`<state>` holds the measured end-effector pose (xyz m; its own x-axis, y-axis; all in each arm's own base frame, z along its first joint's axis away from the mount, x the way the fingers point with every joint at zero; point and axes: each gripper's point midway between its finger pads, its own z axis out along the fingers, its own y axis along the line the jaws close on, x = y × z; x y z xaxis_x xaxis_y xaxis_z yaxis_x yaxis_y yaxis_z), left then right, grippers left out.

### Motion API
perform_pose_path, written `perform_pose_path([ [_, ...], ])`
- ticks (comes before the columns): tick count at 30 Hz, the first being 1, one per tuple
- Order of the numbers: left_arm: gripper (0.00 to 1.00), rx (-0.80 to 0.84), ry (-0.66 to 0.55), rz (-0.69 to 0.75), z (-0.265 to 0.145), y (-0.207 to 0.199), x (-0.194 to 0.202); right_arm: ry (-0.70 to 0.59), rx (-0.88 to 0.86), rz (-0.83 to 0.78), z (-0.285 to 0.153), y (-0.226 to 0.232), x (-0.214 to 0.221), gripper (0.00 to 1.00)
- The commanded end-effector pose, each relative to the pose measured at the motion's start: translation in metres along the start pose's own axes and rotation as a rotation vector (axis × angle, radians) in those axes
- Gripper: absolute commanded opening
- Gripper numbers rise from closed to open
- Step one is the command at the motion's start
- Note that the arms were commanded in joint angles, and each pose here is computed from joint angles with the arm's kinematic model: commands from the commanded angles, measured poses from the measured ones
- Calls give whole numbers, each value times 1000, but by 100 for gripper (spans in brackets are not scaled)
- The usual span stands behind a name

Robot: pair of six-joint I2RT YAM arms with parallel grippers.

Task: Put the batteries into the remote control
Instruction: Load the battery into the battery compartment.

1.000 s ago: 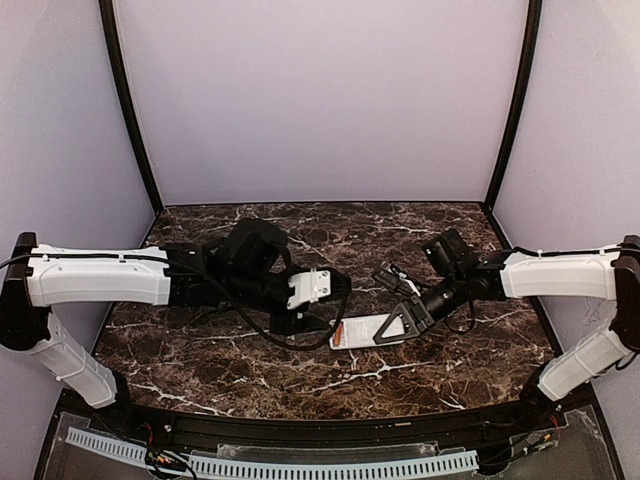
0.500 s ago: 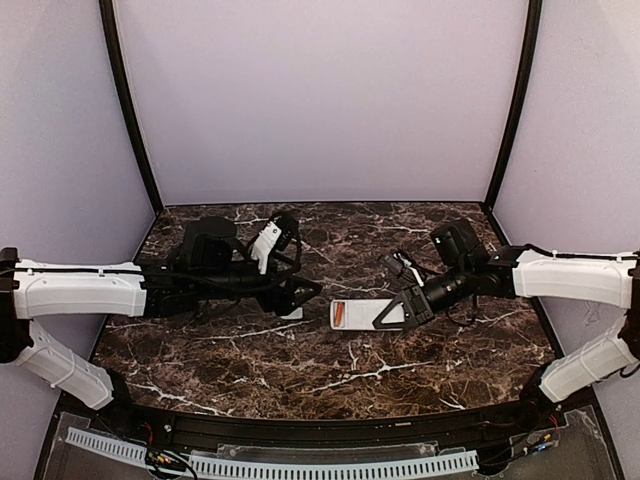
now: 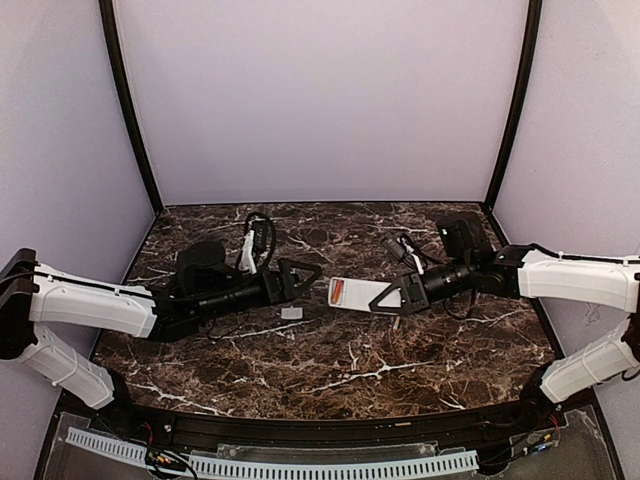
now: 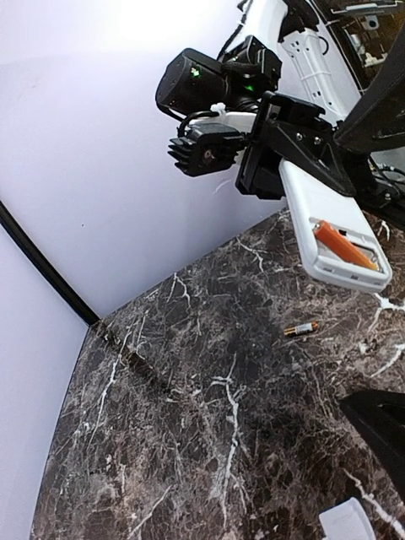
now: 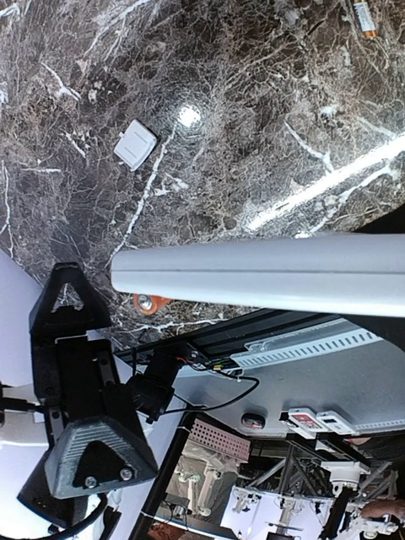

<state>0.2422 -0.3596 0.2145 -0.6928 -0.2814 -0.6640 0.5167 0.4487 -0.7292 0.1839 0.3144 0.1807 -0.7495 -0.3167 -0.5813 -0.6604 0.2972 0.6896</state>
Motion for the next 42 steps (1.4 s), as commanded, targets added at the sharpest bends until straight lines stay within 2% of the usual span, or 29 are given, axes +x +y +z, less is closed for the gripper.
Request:
perform_pose_path([
  [1,99,15,-81,-180,6,-5,-1,-70,-13,-16,-1,8,-22,0],
  [7,99,-47,-114,-283,14,8,9,-79,-8,4,-1,7,-23,0],
  [11,99,-60,-123,-282,20,7,10,-69,-12,21,2,5,-21,0],
  [20,91,-70,-140,-313,32,12,13,-63,-10,31,3,2,-21,0],
  [30,90,34,-198,-375,41,0,8,-75,18,53,5,-5,-21,0],
  [42,86,50,-223,-426,46,-2,10,-92,19,64,6,-7,-21,0],
])
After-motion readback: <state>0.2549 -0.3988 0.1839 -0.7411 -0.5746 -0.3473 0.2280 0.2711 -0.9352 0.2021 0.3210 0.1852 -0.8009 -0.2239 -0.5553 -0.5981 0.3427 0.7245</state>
